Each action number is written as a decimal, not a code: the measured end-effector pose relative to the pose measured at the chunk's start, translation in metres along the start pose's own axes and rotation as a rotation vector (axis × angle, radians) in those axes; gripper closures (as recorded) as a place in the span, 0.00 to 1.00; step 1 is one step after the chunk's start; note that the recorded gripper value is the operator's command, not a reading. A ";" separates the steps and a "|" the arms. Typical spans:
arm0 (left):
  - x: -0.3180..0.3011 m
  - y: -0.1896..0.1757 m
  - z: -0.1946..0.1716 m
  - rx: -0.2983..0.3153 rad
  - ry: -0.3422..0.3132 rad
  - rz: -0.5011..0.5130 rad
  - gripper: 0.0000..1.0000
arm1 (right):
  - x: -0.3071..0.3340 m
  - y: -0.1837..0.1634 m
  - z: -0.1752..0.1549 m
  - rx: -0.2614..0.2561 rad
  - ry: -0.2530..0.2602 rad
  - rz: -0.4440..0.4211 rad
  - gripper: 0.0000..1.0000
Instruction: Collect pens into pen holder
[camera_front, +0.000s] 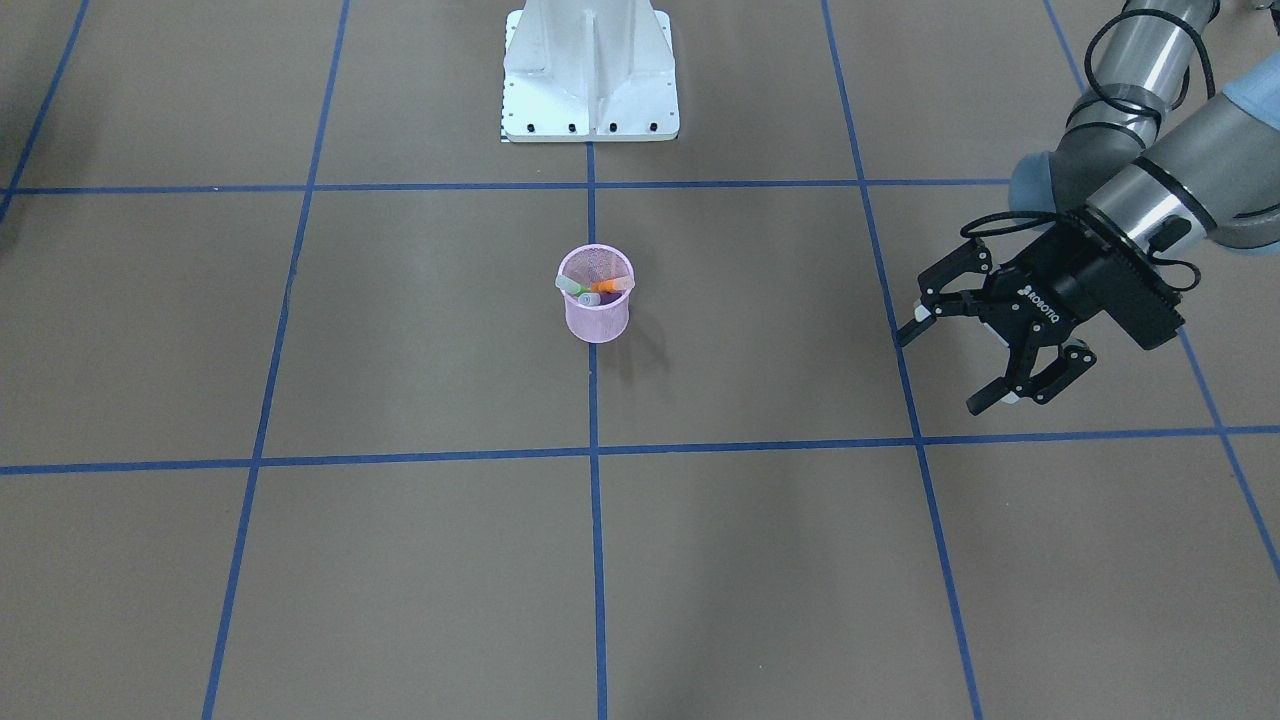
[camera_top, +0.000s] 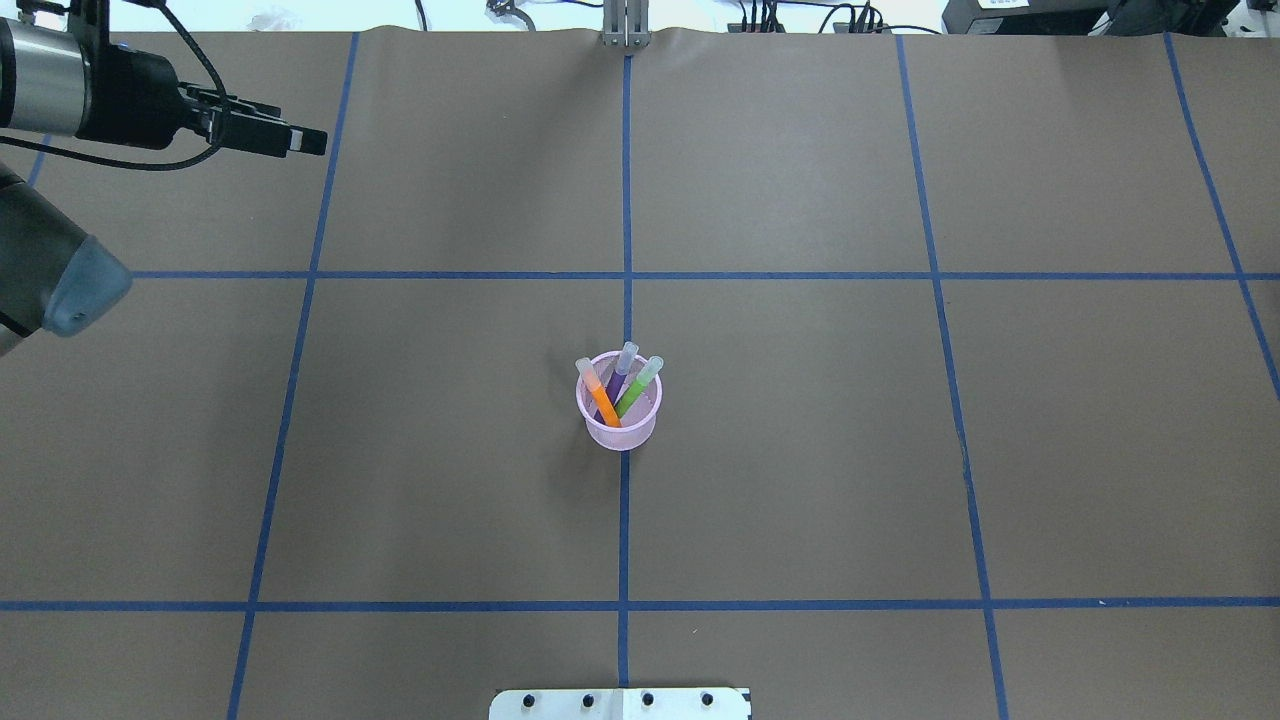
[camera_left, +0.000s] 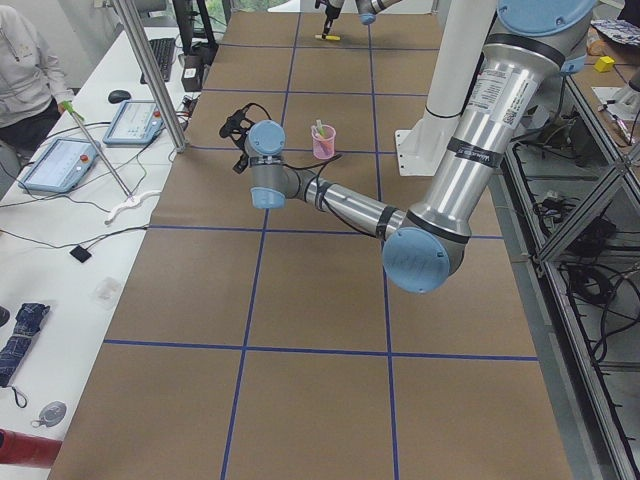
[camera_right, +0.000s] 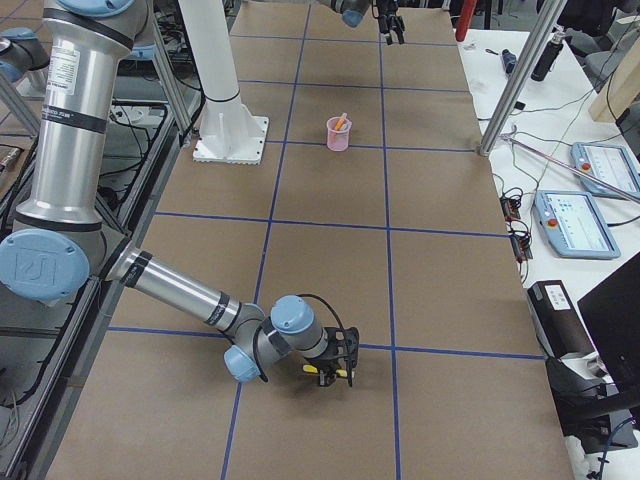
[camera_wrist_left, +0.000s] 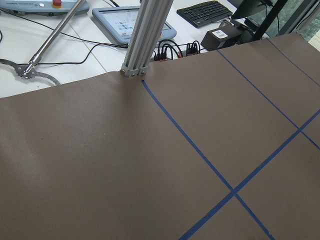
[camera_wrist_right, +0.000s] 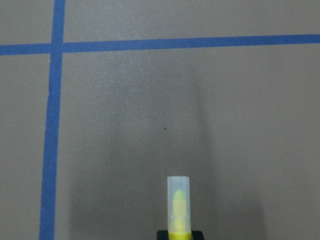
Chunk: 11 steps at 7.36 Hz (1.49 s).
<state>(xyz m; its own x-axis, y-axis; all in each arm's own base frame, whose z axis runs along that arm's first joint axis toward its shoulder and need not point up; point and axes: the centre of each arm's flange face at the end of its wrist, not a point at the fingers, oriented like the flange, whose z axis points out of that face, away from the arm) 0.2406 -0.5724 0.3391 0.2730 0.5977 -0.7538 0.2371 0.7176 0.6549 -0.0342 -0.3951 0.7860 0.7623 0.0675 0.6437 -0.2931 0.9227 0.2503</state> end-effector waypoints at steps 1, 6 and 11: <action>0.000 0.001 0.000 -0.001 0.000 -0.001 0.01 | -0.021 -0.020 -0.015 0.066 -0.013 -0.023 1.00; -0.002 0.004 0.006 -0.010 -0.004 -0.008 0.01 | -0.166 -0.111 -0.150 0.455 -0.201 -0.177 1.00; -0.010 0.005 0.011 -0.046 -0.041 -0.051 0.01 | -0.296 -0.146 -0.190 0.604 -0.454 -0.198 1.00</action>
<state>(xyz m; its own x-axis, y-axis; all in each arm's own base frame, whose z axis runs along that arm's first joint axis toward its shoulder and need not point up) 0.2488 -0.5788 0.3500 0.2997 0.5459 -0.7824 0.2087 0.7627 0.6121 -0.1071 -0.4781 0.4218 0.5603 -0.3595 0.7462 -0.5387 0.5261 0.6580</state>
